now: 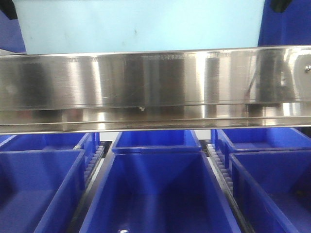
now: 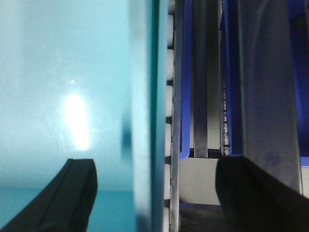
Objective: Move two blue bins to right shelf middle
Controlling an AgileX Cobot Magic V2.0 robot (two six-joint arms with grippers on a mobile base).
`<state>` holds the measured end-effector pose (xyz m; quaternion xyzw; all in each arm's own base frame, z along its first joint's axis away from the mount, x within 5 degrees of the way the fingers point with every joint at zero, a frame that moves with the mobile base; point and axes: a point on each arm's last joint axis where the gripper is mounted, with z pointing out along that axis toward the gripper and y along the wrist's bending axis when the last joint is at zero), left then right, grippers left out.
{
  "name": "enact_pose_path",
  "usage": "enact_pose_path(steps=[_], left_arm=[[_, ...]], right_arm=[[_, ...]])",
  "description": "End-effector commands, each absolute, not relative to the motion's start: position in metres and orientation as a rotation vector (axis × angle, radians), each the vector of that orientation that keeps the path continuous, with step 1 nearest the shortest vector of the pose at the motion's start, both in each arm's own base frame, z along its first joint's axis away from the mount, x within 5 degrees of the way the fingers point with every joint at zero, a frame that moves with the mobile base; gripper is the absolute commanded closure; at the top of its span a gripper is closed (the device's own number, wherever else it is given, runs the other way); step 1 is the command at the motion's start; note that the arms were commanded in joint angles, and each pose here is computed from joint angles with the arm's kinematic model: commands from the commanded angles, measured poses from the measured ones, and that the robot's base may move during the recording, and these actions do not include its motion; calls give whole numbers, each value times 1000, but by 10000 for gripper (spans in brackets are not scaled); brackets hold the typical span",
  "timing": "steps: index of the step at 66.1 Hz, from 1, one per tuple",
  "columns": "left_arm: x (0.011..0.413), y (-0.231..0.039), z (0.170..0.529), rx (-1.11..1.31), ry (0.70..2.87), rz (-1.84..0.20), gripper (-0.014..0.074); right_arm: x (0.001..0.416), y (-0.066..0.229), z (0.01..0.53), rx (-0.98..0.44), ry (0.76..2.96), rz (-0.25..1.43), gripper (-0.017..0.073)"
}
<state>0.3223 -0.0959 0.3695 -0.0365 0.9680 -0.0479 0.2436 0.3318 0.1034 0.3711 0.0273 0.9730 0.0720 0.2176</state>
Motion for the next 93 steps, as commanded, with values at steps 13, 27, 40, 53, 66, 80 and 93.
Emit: enact_pose_path(steps=[13, 27, 40, 53, 66, 80, 93], left_arm=[[322, -98, 374, -106, 2622, -154, 392], [322, -98, 374, -106, 2622, -154, 392], [322, -98, 374, -106, 2622, -154, 392], [322, -98, 374, -106, 2622, -154, 392], [322, -98, 374, -106, 2623, -153, 395], [328, -100, 364, -108, 2663, -140, 542], [330, -102, 357, -112, 2698, -146, 705]], right_arm=[[332, 103, 374, 59, 2681, 192, 158], [332, 103, 374, 59, 2679, 193, 303], [331, 103, 386, 17, 2639, 197, 483], [332, 103, 388, -1, 2631, 193, 659], [336, 104, 382, -1, 2649, 187, 725], [342, 108, 373, 2, 2678, 206, 725], [342, 108, 373, 2, 2679, 212, 725]])
